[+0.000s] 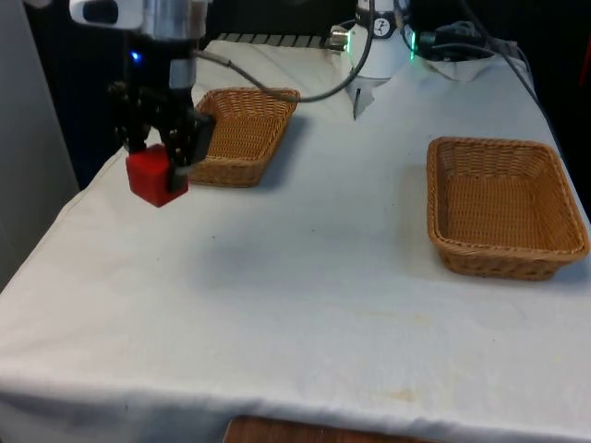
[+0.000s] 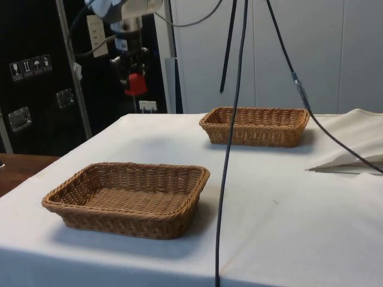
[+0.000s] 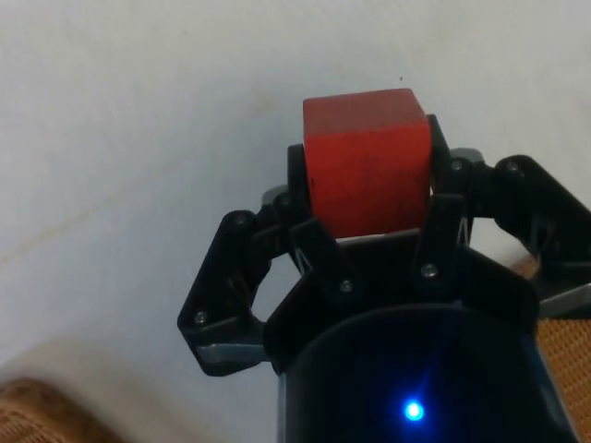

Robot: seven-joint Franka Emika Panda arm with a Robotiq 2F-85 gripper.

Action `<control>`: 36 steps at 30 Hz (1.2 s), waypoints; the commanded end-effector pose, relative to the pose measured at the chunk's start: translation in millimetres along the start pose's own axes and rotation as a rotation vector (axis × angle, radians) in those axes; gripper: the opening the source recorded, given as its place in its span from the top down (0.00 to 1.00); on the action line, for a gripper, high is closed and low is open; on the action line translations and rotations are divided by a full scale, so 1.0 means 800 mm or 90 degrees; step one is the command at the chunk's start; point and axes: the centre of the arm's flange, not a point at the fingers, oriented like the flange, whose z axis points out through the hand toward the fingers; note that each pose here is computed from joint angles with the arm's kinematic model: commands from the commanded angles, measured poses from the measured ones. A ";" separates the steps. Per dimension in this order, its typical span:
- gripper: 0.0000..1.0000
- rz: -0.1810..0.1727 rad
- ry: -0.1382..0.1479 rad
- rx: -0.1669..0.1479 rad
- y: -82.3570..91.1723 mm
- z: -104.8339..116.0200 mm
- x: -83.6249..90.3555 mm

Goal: Pick up the red cube and place it into the right basket.

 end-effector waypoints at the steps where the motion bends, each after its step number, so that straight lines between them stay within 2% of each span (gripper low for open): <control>1: 0.93 -0.006 0.002 -0.001 0.003 -0.012 -0.003; 5: 0.93 -0.012 0.001 0.000 0.007 -0.031 -0.003; 6: 0.93 -0.009 0.000 0.001 0.003 -0.023 0.000; 8: 0.93 -0.018 -0.001 0.002 0.008 -0.043 -0.003; 13: 0.93 -0.028 -0.008 0.005 0.009 -0.060 -0.005; 18: 0.93 -0.034 -0.016 0.010 0.009 -0.067 -0.008; 31: 0.93 -0.066 -0.039 0.036 0.000 -0.065 -0.017; 32: 0.93 -0.062 -0.041 0.029 0.001 -0.065 -0.014; 33: 0.93 -0.067 -0.041 0.039 -0.002 -0.065 -0.017; 36: 0.93 -0.068 -0.047 0.048 -0.006 -0.060 -0.022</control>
